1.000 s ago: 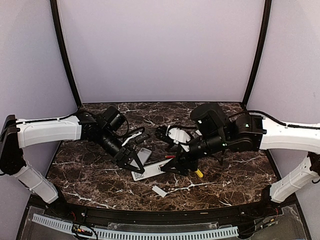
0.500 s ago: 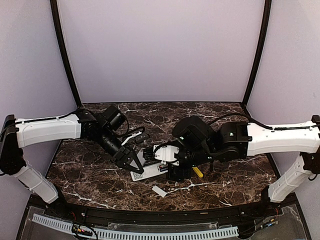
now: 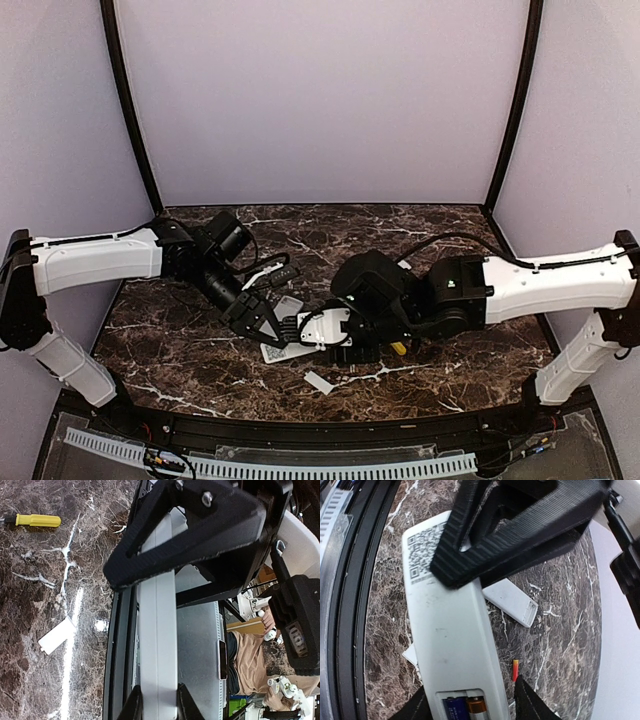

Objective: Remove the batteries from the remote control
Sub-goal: Pass from the left arm to the right, then place the remote control without the battery cover at the center of the board, then pick up the screwdriver from the center of the board, then pass from the right arm to the left, then pass from the left arm to the right

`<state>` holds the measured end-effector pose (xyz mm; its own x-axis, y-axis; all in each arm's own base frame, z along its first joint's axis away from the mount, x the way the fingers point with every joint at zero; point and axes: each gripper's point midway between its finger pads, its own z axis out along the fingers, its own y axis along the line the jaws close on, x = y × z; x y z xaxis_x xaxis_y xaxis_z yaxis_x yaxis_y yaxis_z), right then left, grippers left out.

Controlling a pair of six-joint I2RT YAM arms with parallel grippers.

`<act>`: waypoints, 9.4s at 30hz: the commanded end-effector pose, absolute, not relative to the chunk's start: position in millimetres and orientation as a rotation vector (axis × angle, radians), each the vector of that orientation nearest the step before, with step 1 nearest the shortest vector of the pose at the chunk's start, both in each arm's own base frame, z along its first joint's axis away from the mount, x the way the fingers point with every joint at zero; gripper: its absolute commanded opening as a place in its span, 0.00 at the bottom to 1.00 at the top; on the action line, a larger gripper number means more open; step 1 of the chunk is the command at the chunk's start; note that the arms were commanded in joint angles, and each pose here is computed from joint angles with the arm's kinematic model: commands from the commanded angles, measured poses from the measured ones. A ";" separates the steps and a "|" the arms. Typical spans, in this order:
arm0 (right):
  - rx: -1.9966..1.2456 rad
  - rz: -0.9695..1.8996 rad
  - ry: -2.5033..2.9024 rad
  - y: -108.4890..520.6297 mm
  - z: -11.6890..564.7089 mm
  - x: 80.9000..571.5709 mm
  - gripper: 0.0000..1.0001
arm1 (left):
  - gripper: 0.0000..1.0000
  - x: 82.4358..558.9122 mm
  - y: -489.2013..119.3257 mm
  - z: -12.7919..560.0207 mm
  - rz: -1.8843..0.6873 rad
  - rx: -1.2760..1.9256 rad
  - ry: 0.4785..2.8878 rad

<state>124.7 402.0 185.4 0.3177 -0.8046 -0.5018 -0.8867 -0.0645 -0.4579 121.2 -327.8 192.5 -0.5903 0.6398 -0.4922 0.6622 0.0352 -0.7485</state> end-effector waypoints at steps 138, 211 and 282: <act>-0.242 0.222 2.725 254.9 23.0 229.4 0.35 | 0.98 346.1 -168.1 255.7 -0.327 0.355 2.019; -0.995 0.576 1.993 381.7 235.1 236.7 0.09 | 0.23 292.6 -361.3 278.9 -1.569 0.295 1.982; -0.522 1.611 1.469 394.6 362.0 214.7 0.36 | 0.00 245.8 -314.7 398.0 -1.611 0.468 1.276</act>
<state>217.0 393.2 341.5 -0.5577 0.2890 -0.7781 -0.7859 0.1176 0.6070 254.7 -321.5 389.0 -0.4660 -0.4293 -0.7737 0.8367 0.0706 -0.5431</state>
